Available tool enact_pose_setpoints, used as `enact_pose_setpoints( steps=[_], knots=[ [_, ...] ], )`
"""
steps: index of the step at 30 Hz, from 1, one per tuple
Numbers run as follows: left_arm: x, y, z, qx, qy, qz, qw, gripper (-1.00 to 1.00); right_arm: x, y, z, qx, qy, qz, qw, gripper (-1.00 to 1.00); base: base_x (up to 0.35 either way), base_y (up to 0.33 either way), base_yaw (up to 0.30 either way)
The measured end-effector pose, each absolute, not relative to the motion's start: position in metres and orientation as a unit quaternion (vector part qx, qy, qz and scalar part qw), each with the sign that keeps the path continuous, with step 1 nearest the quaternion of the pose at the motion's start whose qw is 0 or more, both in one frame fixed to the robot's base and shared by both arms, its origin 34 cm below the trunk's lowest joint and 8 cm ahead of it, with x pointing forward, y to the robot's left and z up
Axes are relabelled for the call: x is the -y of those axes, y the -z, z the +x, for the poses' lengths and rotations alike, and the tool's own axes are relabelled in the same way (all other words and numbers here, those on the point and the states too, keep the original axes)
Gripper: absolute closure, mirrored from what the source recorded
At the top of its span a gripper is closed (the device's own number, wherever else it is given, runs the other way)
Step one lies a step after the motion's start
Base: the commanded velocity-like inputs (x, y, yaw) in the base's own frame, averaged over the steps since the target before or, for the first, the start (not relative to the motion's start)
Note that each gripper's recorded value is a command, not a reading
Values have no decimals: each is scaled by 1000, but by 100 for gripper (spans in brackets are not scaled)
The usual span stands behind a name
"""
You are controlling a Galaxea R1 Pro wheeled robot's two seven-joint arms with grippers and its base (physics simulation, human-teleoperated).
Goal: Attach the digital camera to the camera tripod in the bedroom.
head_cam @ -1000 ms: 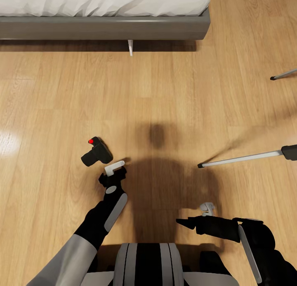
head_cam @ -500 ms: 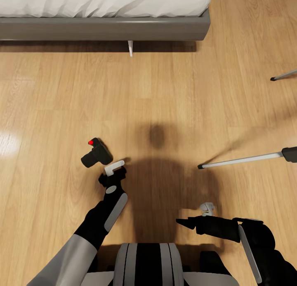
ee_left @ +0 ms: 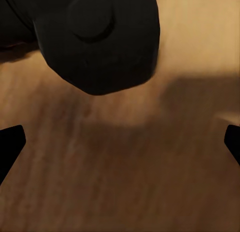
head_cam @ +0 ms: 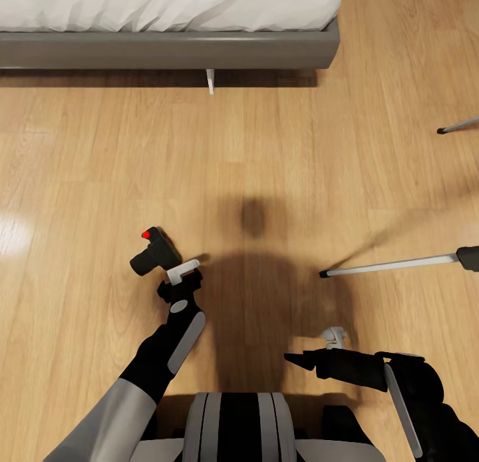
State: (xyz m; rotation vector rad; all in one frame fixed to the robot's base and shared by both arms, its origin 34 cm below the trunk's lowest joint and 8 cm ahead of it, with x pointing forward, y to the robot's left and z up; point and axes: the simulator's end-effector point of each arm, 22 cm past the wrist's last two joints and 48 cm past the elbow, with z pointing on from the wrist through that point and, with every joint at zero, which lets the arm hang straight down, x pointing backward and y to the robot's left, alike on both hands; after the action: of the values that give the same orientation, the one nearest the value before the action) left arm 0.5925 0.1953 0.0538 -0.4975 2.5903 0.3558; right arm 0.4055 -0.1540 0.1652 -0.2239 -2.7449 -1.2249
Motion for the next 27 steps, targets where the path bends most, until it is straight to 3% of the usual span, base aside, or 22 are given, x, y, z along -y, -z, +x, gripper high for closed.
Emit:
enact_pose_setpoints(
  steps=[27],
  knots=[
    [-197, -53, 591, -946, -132, -181, 236, -100, 154, -165, 406, 909, 406, -74, 64, -100, 66, 0, 0]
  ],
)
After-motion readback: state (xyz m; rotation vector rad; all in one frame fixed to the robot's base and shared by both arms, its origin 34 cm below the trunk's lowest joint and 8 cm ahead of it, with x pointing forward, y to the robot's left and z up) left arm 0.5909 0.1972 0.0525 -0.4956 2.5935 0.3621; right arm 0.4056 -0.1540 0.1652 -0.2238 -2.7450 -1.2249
